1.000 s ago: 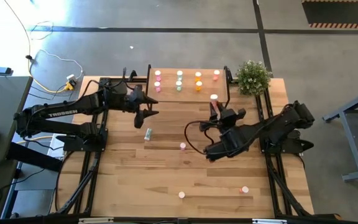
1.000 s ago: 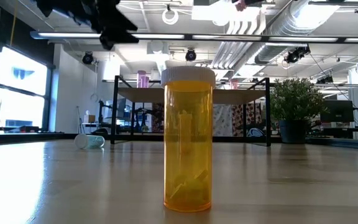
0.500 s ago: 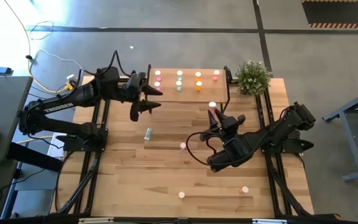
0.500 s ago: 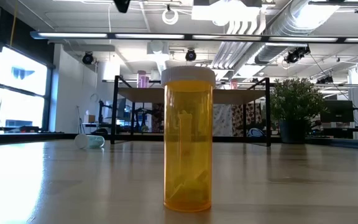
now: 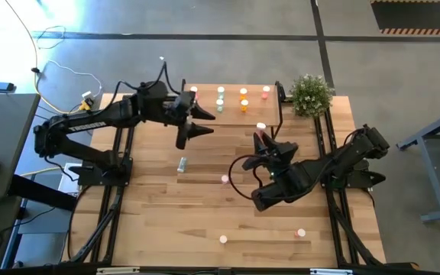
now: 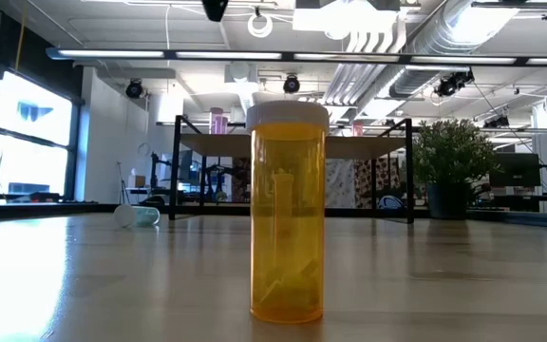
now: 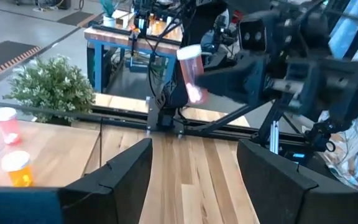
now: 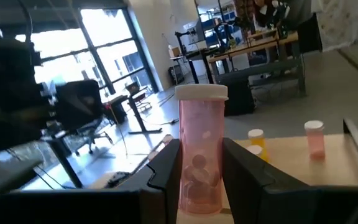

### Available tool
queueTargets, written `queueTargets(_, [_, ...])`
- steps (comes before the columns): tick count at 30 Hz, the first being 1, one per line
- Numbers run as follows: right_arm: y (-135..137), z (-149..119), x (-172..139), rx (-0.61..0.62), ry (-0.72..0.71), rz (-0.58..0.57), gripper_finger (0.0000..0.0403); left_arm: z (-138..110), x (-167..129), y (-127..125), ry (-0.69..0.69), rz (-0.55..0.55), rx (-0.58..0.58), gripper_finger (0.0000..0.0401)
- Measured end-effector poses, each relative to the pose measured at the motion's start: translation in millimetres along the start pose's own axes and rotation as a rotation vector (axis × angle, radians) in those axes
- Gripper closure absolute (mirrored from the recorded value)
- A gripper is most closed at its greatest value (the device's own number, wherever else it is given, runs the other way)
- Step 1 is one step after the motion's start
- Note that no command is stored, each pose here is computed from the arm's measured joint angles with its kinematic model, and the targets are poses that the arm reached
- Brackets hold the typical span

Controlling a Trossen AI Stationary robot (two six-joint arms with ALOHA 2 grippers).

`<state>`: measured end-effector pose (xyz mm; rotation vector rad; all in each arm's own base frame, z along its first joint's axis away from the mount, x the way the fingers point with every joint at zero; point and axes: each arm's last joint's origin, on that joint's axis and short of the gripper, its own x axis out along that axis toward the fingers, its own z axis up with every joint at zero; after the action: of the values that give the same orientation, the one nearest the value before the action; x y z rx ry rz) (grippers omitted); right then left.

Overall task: Pick and place medicine bottles onto shelf by color
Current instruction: Adjust the orange pill bottle

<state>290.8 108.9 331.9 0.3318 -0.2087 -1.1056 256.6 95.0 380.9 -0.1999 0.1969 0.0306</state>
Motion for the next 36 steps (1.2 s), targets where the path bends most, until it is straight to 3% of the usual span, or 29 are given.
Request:
queueTargets(7, [5.4, 11.6, 0.1, 0.152, 0.0, 0.0, 0.0315, -4.4, 20.9, -3.4, -0.013, -0.041, -0.036, 0.0176])
queueTargets(18, [16.7, 27.4, 7.7, 0.215, 0.051, -0.006, 0.0315, -16.3, 48.6, -16.0, 0.012, -0.109, -0.077, 0.0176])
queueTargets(24, [35.2, 32.4, 25.6, 0.042, 0.21, 0.1, 0.0315, -13.6, 47.9, -17.9, -0.012, -0.117, -0.069, 0.0176])
queueTargets(30, [46.8, 53.9, 42.7, -0.06, 0.164, 0.185, 0.0315, -15.1, 44.9, -18.1, 0.015, -0.111, -0.086, 0.0176])
queueTargets(36, [49.0, 70.6, 54.2, -0.137, 0.191, 0.379, 0.0315, -11.8, 41.9, -19.3, -0.005, -0.121, -0.079, 0.0176])
